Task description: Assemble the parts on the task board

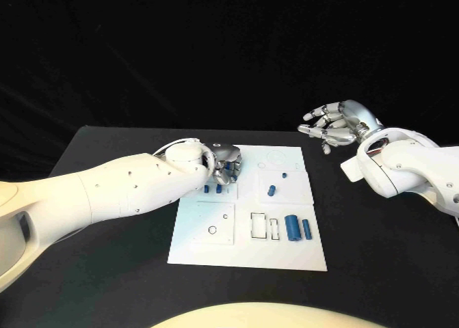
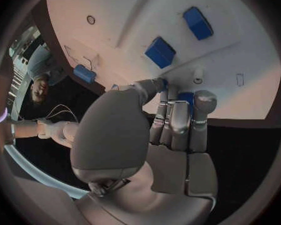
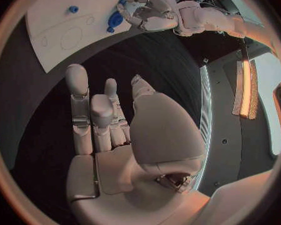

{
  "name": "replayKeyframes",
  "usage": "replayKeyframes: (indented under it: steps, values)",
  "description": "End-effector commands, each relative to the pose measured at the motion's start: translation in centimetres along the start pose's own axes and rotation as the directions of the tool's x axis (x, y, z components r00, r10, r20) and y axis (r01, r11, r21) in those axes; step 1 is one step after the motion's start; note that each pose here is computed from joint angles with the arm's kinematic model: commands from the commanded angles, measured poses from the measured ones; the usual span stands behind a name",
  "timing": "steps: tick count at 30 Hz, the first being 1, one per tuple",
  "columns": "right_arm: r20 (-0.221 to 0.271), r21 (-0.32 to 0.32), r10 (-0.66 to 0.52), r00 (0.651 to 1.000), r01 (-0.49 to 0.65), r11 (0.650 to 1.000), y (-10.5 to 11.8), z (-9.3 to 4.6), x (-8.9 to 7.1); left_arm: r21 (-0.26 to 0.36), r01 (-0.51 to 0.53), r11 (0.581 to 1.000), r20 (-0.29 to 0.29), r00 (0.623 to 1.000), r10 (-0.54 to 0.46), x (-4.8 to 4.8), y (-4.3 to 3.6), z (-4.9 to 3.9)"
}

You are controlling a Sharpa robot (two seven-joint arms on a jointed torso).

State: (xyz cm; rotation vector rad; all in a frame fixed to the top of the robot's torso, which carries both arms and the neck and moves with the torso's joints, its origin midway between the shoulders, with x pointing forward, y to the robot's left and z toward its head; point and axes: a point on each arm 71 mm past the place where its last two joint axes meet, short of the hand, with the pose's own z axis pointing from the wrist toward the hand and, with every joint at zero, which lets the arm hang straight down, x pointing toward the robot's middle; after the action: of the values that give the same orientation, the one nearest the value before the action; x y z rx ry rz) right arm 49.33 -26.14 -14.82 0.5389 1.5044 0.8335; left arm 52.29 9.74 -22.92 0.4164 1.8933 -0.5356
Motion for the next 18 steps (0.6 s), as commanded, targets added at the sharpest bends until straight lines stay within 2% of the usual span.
replayKeyframes:
  steps: [1,18]
  values:
    - [-0.009,-0.013,-0.002,1.0,0.002,1.0,0.14,-0.02,0.12,0.014,0.01,1.0,-0.012,1.0,-0.01,0.28,-0.21,0.07]
    - [-0.011,-0.012,-0.002,1.0,0.002,1.0,0.13,0.03,0.14,0.034,0.059,0.998,0.063,0.996,-0.061,-0.25,0.15,-0.01]
